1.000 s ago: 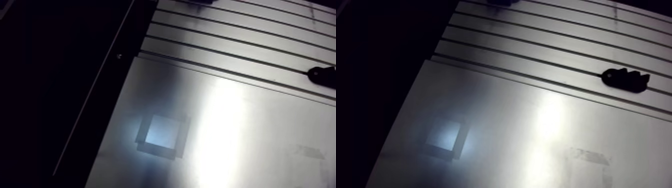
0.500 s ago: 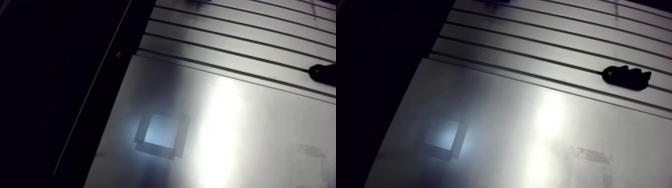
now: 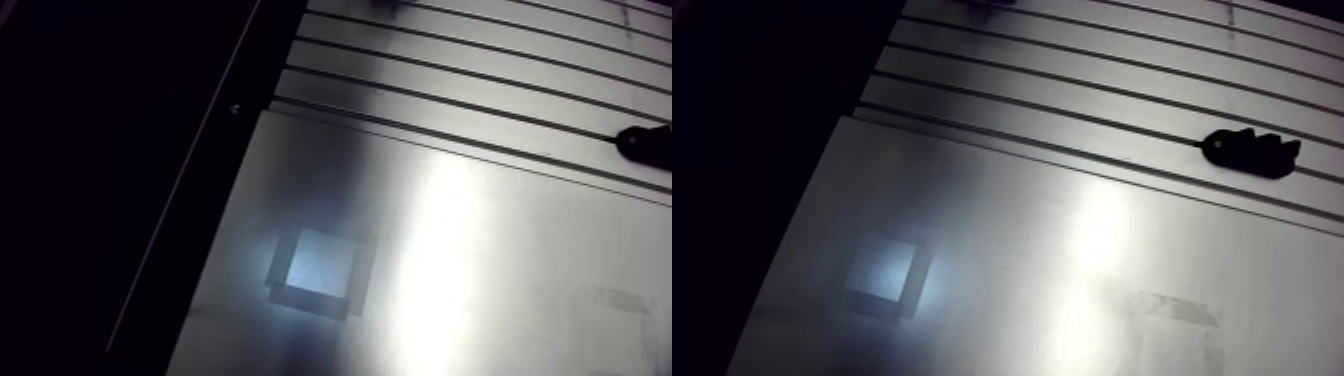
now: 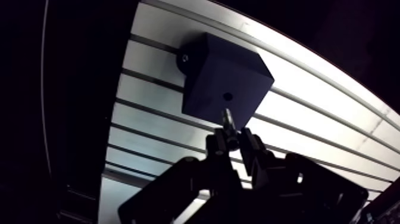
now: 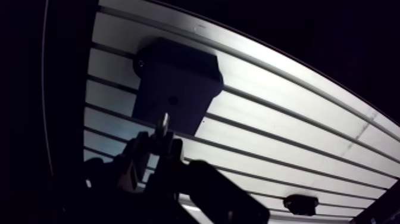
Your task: Pick up the M10 bolt and insert it into the hole until fully seated.
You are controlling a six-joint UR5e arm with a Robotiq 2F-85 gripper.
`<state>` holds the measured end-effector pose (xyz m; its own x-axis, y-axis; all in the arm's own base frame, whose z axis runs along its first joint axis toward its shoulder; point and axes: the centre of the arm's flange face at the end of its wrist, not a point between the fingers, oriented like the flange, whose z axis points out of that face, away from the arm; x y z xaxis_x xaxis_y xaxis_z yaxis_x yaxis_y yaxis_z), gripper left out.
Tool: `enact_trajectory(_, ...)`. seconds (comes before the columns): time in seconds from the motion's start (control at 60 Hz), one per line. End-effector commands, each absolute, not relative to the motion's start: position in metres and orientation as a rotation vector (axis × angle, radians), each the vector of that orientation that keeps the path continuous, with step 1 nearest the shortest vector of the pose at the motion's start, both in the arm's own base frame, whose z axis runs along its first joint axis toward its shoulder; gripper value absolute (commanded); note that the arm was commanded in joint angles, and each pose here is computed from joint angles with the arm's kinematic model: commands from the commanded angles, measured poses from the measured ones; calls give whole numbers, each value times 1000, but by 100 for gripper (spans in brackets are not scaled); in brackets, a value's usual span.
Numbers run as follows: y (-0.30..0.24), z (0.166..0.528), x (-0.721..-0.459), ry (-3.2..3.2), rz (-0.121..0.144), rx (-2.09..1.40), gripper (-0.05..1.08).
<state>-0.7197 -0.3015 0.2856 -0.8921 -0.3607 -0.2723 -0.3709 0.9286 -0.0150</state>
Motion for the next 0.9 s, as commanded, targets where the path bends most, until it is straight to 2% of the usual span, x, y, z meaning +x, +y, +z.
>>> enact_trajectory(0.017,-298,283,-720,2812,53,-537,108)
enact_trajectory(0.9,-298,275,-725,2832,53,-536,108)
